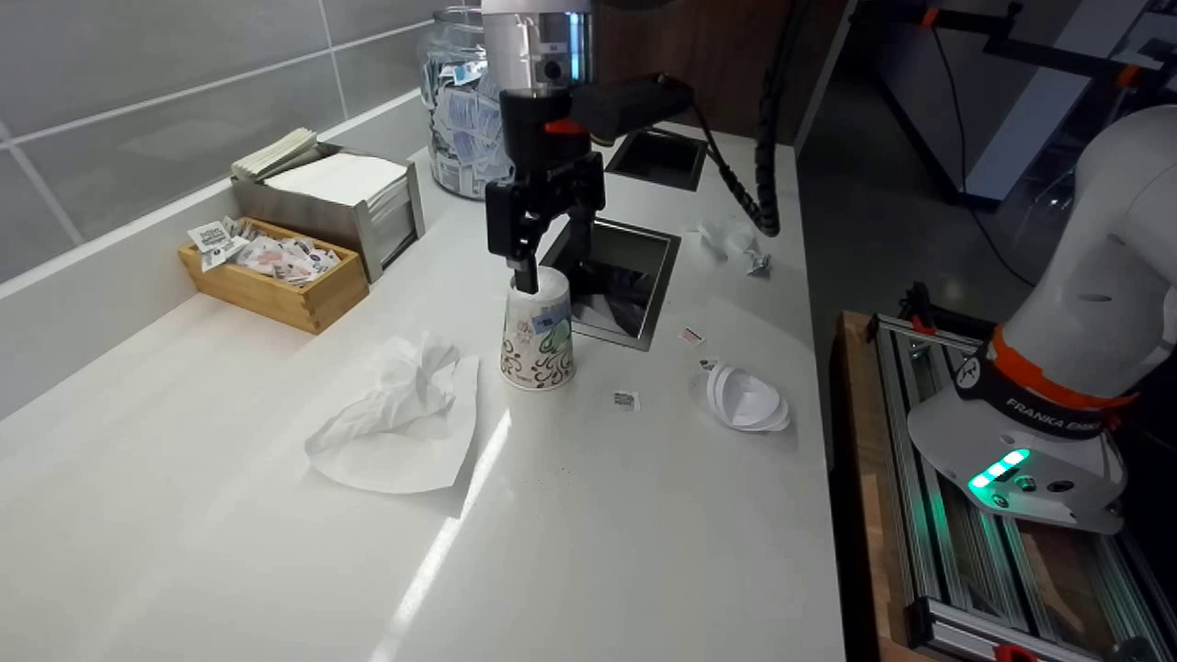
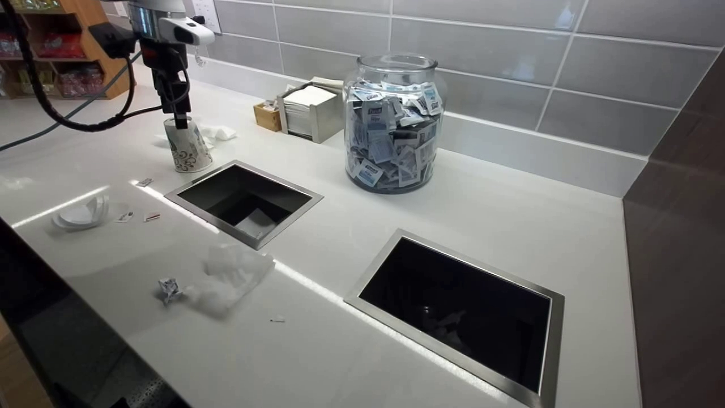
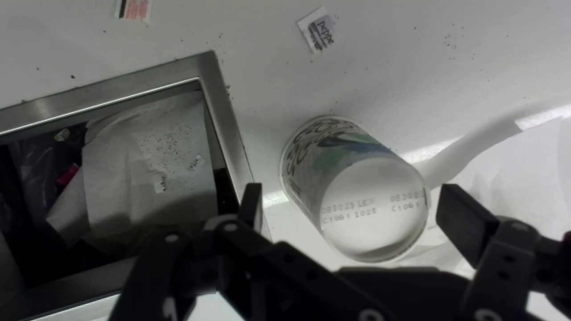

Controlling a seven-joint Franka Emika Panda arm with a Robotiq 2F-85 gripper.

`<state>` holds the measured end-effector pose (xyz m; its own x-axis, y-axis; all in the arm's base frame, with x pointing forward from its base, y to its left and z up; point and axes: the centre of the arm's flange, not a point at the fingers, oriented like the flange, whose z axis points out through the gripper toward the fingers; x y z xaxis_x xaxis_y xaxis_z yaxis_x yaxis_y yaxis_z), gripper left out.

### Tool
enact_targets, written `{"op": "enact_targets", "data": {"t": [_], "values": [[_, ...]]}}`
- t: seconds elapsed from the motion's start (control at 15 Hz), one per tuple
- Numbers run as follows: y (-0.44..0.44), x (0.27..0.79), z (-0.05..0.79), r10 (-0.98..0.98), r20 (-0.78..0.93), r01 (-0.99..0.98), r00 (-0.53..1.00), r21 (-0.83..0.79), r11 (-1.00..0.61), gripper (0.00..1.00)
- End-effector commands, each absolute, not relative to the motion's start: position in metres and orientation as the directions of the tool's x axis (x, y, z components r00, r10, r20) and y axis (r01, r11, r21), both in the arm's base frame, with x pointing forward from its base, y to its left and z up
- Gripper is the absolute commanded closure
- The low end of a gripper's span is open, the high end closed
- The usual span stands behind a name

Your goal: Turn the paper cup over

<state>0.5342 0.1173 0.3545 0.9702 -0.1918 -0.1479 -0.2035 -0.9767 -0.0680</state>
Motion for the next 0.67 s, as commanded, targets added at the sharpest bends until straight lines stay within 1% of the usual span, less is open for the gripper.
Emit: {"op": "enact_targets", "data": {"t": [0.0,0.4,0.47,0.53,0.6], "values": [[0.127,0.548,0.345,-0.216,-0.196,-0.239,0.957,-0.105,-0.965,0.0],[0.126,0.557,0.337,-0.237,-0.217,-0.267,0.947,-0.117,-0.957,0.0],[0.126,0.558,0.336,-0.238,-0.22,-0.267,0.946,-0.111,-0.957,0.03],[0.126,0.558,0.334,-0.238,-0.223,-0.267,0.945,-0.11,-0.957,0.14],[0.125,0.558,0.333,-0.239,-0.226,-0.268,0.944,-0.108,-0.957,0.28]]}}
